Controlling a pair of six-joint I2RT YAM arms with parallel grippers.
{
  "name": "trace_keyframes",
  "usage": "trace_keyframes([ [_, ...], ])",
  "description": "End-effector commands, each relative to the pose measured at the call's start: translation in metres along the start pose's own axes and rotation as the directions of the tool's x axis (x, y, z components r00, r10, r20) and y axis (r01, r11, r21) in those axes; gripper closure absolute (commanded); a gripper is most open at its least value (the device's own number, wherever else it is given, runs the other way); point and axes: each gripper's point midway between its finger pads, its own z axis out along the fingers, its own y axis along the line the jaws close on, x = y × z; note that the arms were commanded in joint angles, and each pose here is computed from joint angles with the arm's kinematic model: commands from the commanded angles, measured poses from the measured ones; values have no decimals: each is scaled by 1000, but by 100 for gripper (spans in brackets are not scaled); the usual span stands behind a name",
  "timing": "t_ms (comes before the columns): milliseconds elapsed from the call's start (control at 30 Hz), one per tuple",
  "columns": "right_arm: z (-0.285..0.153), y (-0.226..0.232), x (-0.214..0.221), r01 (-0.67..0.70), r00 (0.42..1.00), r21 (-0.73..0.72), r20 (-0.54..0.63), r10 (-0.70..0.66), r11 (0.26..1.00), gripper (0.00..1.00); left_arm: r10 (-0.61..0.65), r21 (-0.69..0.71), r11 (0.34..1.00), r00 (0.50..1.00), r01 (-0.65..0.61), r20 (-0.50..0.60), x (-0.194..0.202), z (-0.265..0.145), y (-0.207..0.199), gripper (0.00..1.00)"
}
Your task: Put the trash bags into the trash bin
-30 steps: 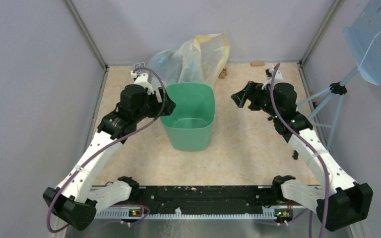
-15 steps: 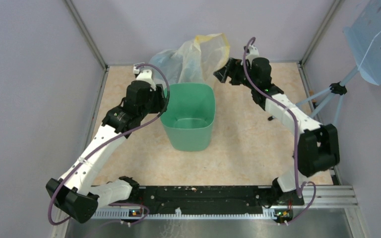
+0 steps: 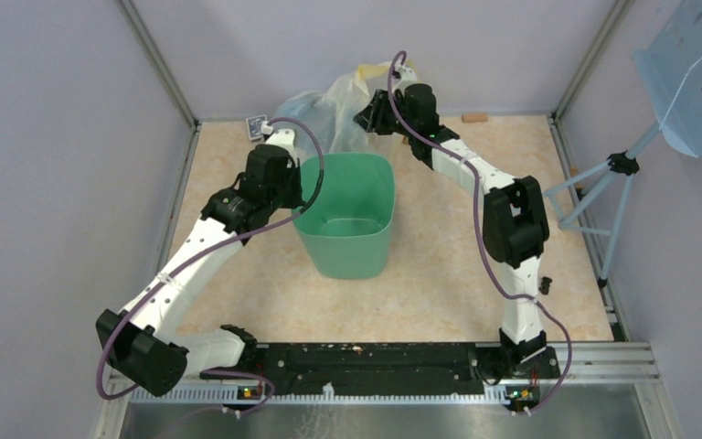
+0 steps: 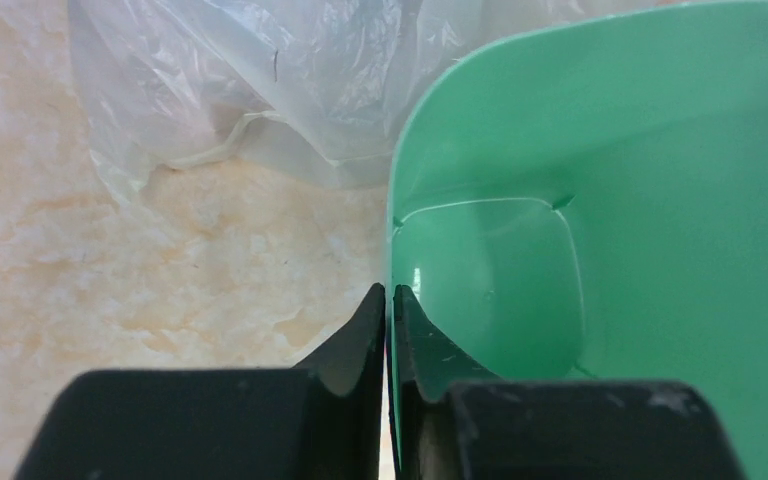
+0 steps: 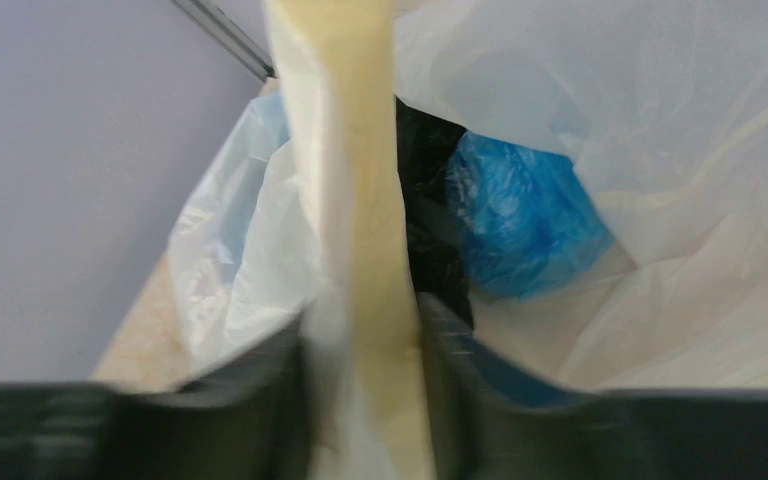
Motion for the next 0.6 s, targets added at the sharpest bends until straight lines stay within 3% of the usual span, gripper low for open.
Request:
trace_keyframes([
  [0,2,19,-34,37,996,-17,83,-35,999,78,38,-29,999,998,-37,52,-23,-12,4,98],
  [33,-2,20,-38,45,995,-6,94,-44,999,93,46,-45,998,998,-44,47,-24,-17,8,100],
  [67,-7,20,-44,54,993,11,108,-54,999,100,53,-55,997,997,-51,48,-26,-21,11,100],
  [300,-76,6,-99,57,962,200,251,-108,978,100,63,-128,990,996,-54,68,-34,-58,31,100],
  [433,-122,-13,-119,8,952,283,291,-94,959,100,44,-196,980,996,-28,79,-31,-68,48,100],
  [567,-167,-14,-123,50,942,356,293,-162,933,100,26,-211,978,994,-4,106,-32,-73,53,100],
])
